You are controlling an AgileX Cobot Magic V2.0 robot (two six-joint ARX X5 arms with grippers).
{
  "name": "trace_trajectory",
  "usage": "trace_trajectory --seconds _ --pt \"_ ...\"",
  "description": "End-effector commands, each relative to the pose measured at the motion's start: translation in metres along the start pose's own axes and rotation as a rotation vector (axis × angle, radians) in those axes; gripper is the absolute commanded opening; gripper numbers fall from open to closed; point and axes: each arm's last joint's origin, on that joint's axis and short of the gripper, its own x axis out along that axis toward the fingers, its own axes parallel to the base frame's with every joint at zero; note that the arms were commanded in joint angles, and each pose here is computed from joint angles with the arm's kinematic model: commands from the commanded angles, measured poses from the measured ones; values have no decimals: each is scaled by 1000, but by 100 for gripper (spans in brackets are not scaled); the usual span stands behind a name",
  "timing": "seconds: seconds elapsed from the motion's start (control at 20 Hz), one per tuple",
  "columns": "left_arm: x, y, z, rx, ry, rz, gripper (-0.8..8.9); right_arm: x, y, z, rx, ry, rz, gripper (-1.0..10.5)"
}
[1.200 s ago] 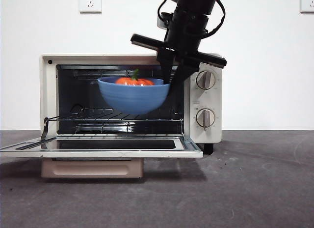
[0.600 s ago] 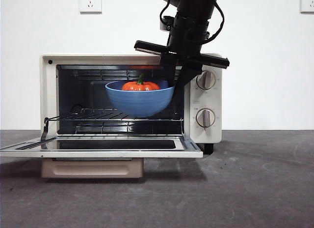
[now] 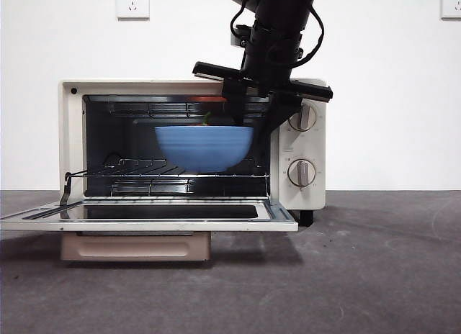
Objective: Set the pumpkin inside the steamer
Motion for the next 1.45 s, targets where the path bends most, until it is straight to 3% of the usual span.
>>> trace_trajectory --seconds 0.05,0.35,0.5,0.9,1.15,1.45 --pt "0 0 2 11 -4 -1 15 -1 8 2 -5 -17 15 149" --pt "0 0 2 12 -5 -1 15 -41 7 13 -28 -86 63 149" --pt "0 0 2 12 -5 -1 15 -68 3 16 -83 -104 77 149" --pt "0 0 2 11 -5 -1 15 -171 -7 4 -427 -154 232 149" --pt "0 0 2 11 -5 -1 15 -211 -32 -26 -482 -189 330 149" --pt "0 0 2 11 -5 -1 15 -210 -76 -88 -506 -202 500 149"
